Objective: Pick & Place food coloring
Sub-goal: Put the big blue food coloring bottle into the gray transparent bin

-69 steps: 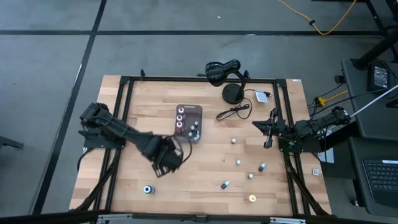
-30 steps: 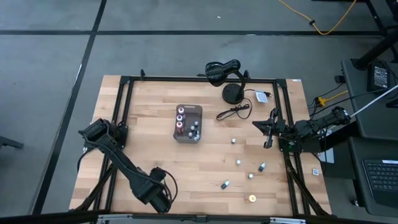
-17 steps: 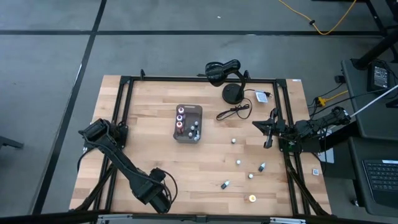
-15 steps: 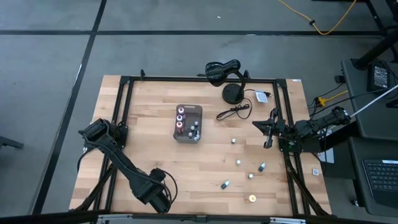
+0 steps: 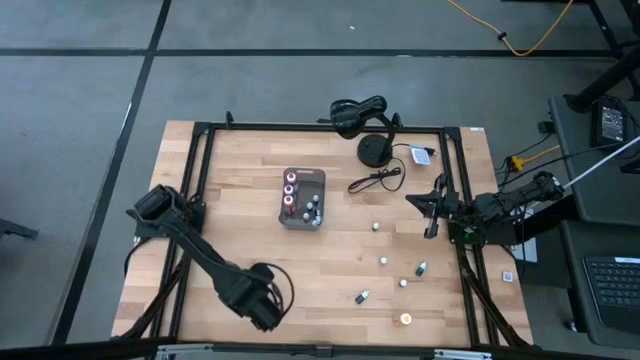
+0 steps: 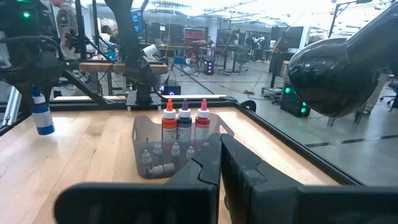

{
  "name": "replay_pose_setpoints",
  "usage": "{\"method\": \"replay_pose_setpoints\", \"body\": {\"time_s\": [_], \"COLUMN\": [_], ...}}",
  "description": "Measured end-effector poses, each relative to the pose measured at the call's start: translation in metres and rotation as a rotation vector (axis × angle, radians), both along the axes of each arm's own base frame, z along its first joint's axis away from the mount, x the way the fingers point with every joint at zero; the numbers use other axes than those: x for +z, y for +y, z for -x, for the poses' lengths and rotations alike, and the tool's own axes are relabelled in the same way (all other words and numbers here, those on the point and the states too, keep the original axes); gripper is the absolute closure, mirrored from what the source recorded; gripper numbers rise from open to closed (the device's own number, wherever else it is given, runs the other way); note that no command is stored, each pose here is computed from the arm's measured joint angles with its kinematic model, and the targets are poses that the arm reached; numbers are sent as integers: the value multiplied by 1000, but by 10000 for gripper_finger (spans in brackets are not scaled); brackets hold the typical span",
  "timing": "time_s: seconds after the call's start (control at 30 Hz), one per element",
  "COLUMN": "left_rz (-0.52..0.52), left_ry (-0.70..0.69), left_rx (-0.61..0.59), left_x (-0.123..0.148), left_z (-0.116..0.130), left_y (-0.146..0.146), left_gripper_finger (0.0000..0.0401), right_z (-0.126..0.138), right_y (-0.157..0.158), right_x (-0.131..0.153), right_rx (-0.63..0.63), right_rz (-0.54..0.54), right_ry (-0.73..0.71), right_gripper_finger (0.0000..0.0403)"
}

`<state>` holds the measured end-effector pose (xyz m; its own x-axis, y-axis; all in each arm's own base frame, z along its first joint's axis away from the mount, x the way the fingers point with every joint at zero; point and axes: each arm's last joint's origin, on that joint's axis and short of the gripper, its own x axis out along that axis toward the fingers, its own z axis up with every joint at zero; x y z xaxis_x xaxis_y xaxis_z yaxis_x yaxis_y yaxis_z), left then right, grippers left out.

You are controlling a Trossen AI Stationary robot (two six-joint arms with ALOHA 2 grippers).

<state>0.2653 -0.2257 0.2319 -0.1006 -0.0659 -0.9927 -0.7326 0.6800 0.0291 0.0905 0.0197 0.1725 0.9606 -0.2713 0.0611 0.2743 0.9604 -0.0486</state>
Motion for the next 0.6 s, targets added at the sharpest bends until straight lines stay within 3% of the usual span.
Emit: {"method": "replay_pose_setpoints", "body": {"time_s": [0.6], "left_rz": [-63], "left_ry": [-93], "left_rx": [-190], "left_x": [72], "left_z": [4], "left_y": [104], "left_gripper_finger": [284], "right_z": [0], "right_y": [0], "right_x": [0], "right_rx": [0], "right_rz": [0], "right_ry": [0], "right_gripper_finger": [388]}}
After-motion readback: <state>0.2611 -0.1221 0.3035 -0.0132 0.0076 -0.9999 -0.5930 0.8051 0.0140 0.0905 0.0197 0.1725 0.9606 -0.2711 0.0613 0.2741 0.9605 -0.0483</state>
